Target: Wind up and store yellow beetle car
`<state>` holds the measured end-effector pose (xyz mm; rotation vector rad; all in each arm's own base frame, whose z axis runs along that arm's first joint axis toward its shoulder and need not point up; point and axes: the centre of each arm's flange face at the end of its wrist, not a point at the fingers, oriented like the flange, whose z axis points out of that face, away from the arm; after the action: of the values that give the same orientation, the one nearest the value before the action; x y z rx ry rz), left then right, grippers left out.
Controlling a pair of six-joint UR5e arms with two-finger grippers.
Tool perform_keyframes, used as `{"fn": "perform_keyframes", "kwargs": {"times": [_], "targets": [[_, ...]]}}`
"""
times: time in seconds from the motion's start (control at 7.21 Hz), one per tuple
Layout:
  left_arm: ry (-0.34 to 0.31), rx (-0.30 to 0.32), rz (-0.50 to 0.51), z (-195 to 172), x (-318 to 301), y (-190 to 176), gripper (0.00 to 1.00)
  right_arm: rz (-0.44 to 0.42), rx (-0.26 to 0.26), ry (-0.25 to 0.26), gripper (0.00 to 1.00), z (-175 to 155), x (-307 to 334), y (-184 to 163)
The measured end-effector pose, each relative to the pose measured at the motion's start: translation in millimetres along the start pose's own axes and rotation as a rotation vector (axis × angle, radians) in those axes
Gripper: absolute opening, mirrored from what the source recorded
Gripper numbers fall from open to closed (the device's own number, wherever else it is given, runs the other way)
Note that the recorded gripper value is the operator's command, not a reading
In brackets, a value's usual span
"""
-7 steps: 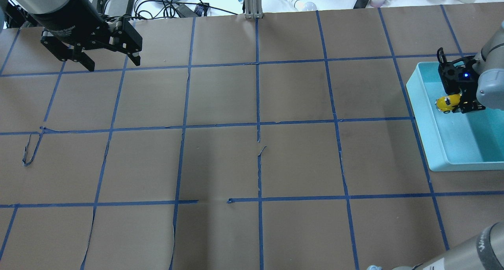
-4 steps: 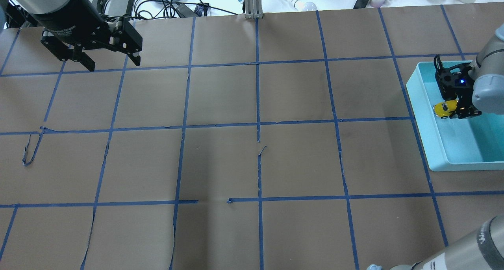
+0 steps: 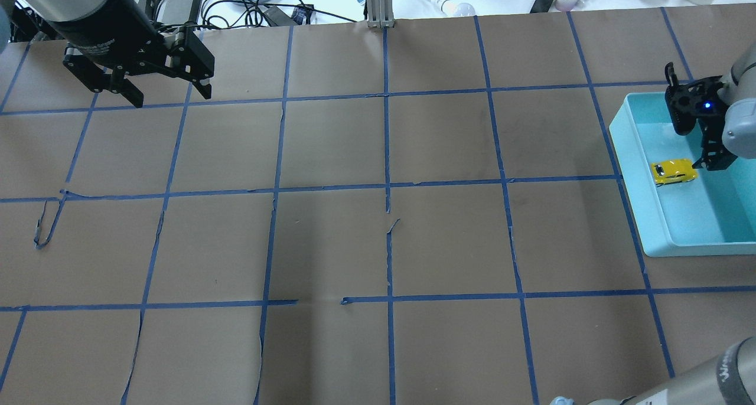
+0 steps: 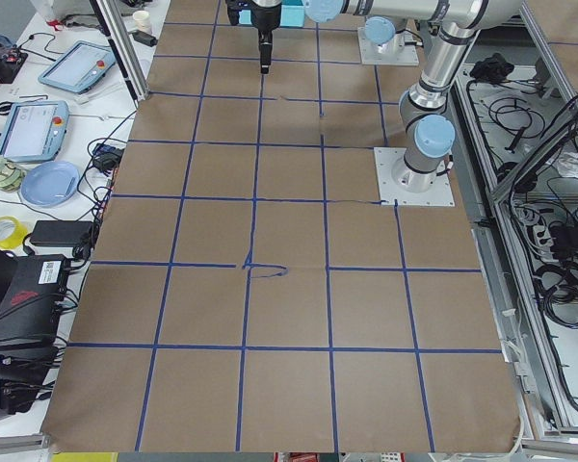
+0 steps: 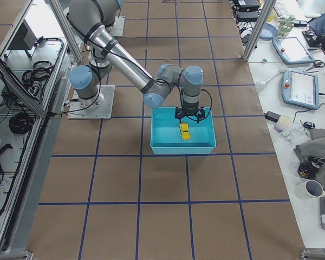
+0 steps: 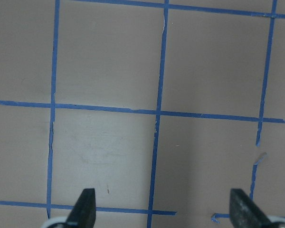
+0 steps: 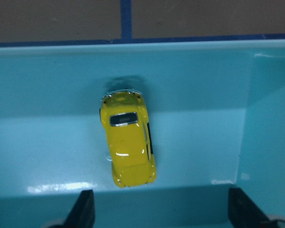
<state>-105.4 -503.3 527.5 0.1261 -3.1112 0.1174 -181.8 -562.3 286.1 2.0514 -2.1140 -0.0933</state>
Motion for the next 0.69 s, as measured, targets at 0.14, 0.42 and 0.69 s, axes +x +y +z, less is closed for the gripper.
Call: {"fn": "perform_keyframes", "kwargs": {"times": [0.14, 0.42, 0.69], "targets": [[0.000, 0.000, 0.001, 0, 0, 0, 1.00, 0.026, -0.022, 0.043, 0.98, -39, 4, 5], [0.000, 0.001, 0.003, 0, 0, 0, 1.00, 0.134, -0.015, 0.051, 0.99, -102, 7, -7], [-0.001, -0.001, 0.000, 0, 0, 1, 1.00, 0.373, 0.032, 0.001, 1.00, -153, 16, -49]]}}
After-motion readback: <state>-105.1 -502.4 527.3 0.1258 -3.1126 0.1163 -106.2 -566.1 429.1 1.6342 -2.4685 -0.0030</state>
